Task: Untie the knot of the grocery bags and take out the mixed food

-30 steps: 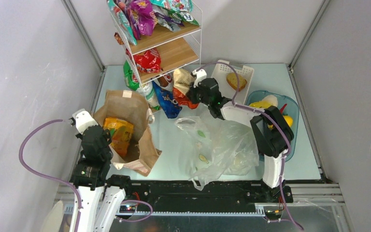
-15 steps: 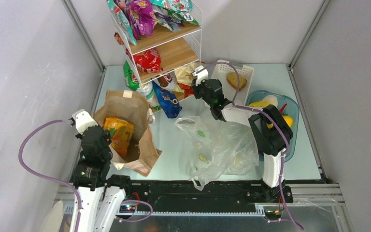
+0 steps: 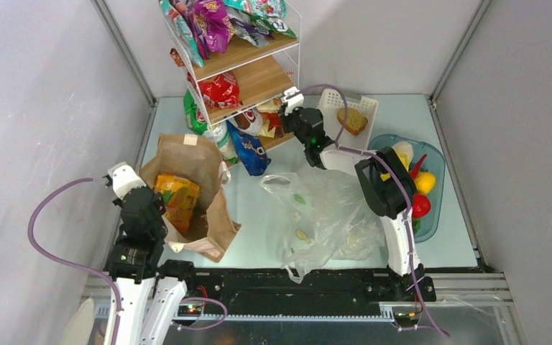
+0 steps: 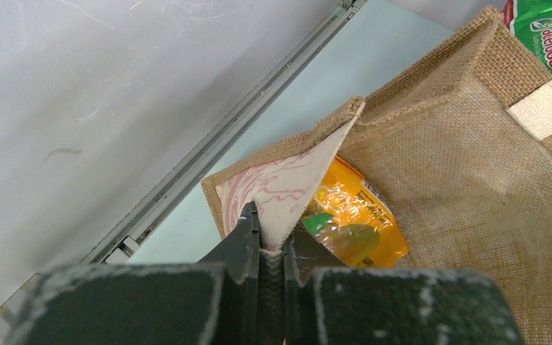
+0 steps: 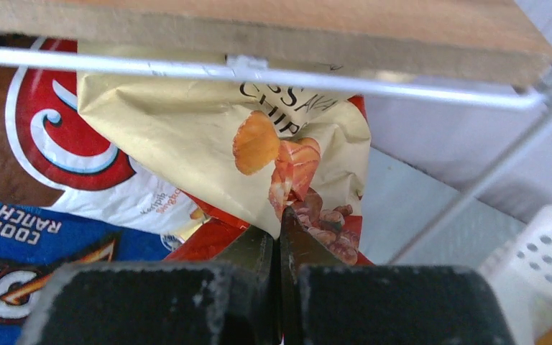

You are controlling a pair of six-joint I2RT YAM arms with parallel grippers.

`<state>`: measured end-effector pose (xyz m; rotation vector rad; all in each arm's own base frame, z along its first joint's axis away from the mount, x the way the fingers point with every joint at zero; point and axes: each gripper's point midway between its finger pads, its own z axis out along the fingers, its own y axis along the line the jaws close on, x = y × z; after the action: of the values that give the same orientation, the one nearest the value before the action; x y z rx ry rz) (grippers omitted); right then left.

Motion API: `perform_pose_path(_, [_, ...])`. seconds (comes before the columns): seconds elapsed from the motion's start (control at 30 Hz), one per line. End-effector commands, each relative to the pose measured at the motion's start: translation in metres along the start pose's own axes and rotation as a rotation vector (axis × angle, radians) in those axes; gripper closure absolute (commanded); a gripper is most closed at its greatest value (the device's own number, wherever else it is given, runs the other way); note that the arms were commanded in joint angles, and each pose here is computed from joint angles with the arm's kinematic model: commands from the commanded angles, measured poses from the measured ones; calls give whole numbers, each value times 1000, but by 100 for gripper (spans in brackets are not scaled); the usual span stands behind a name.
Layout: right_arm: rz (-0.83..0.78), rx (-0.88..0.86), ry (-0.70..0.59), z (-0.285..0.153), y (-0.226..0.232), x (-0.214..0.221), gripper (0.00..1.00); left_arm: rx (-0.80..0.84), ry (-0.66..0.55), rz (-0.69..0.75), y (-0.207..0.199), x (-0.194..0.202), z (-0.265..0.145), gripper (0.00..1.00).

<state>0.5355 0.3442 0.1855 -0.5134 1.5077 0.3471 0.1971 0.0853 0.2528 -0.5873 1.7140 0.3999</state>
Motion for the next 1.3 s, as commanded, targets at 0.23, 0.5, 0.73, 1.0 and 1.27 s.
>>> perform_pose_path(0.23, [-64,20,-329,38,-12,-86,100,52,-81,-89,-12,-23,0,100])
perform_pose_path(0.5, [-61,-37,-245,36,-5,-62,82,55,-82,-91,-12,-23,0,100])
perform_pose_path(0.73, [-89,-197,-87,31,21,-26,100,53,-84,-92,-11,-23,-1,100])
perform_pose_path(1.0, [-105,-222,14,23,22,6,94,50,-86,-92,-10,-24,-1,100])
perform_pose_path(1.27, [-84,-182,-53,8,13,-31,55,50,-86,-91,-10,-24,-1,100])
